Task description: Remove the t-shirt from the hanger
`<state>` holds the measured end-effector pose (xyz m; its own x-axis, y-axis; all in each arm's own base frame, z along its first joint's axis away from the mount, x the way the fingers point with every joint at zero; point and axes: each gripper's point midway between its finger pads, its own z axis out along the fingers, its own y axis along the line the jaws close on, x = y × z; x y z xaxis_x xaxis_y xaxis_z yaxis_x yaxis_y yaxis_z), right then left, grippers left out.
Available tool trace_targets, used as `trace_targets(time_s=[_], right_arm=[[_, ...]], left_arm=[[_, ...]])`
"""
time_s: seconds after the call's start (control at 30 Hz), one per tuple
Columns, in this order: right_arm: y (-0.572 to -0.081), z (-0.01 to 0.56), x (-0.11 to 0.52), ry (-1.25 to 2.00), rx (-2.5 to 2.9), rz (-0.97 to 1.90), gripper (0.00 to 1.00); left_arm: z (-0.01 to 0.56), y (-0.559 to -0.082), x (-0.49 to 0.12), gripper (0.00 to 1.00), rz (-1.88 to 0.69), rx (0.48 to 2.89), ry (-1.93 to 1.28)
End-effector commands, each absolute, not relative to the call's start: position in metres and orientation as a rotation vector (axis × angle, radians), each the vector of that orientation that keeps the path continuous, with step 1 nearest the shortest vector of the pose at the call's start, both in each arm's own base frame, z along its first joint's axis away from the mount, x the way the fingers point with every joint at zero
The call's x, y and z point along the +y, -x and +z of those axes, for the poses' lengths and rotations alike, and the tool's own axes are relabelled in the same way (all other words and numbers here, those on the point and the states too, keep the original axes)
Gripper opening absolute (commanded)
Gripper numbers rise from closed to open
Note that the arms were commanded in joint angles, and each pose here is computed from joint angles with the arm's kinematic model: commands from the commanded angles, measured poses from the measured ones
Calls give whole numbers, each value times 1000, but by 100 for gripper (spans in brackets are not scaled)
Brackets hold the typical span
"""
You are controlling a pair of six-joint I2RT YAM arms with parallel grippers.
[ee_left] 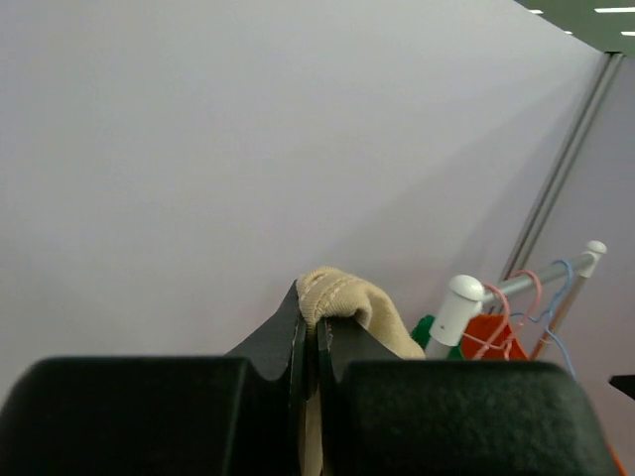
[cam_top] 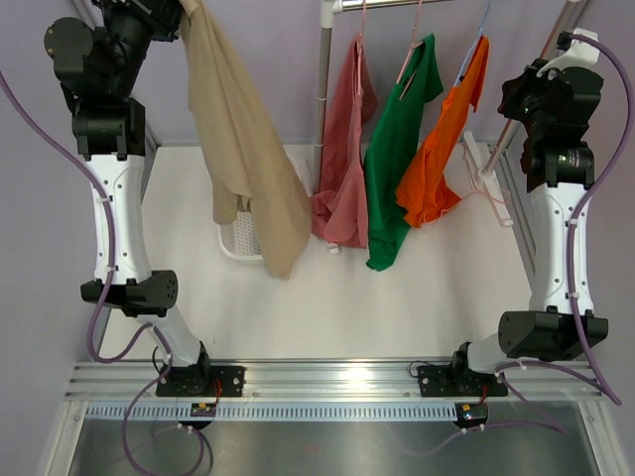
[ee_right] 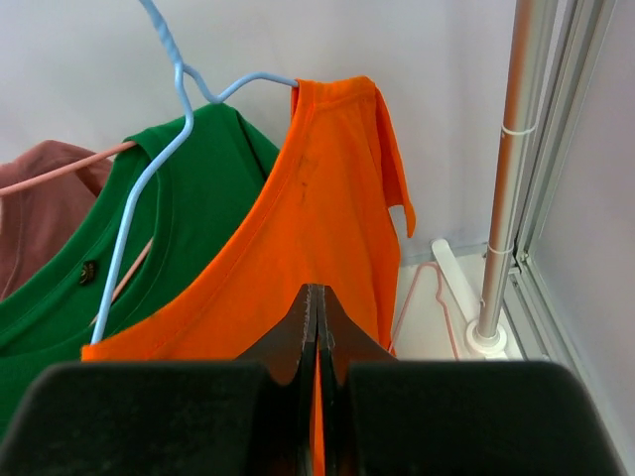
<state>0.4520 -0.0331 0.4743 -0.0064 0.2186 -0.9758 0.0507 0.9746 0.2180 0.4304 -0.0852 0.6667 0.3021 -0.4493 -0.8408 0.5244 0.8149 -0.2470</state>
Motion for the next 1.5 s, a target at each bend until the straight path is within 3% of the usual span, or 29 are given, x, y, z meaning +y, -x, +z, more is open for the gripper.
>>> trace_targets(time_s=[0.0,0.13,0.27,0.43,0.53,0.7,0.8,0.93,1.0,1.03,1.2,1.33,1.37,1.47], right_arm=[[-432,506,-22,-171,1481,174,0],[-422,487,-19,-208,1548,203,0],[-406,456,-9,-344,1644,331,2],[-395,383,-6,-523,1690,417,9],[-379,357,-13,-643,1679,415,26],[-374,310,-5,-728,1771,536,28],[-375,273,-13,-850,1807,642,39],[-383,235,-25,-1003,1803,774,42],[-387,210,-26,-1070,1824,813,64],[-388,199,-25,-1088,1835,835,69],[-399,174,-24,-1111,1831,885,70],[-411,148,-33,-1178,1824,869,70],[-416,140,-39,-1202,1816,842,70],[-429,135,-47,-1210,1807,808,70]], left_arm=[[709,-404,-66,0,-604,925,-62],[658,-439,-58,0,-563,1051,-2],[566,-488,-57,0,-550,1265,44],[499,-503,-75,0,-522,1405,30],[449,-508,-82,0,-477,1519,73],[380,-502,-109,0,-557,1676,90],[349,-491,-135,0,-548,1749,71],[315,-479,-156,0,-517,1828,100],[288,-479,-156,0,-517,1885,127],[279,-479,-157,0,-521,1905,145],[245,-483,-147,0,-465,1963,236],[228,-491,-151,15,-463,1999,240],[218,-494,-154,31,-476,2021,242],[199,-500,-163,59,-508,2071,231]])
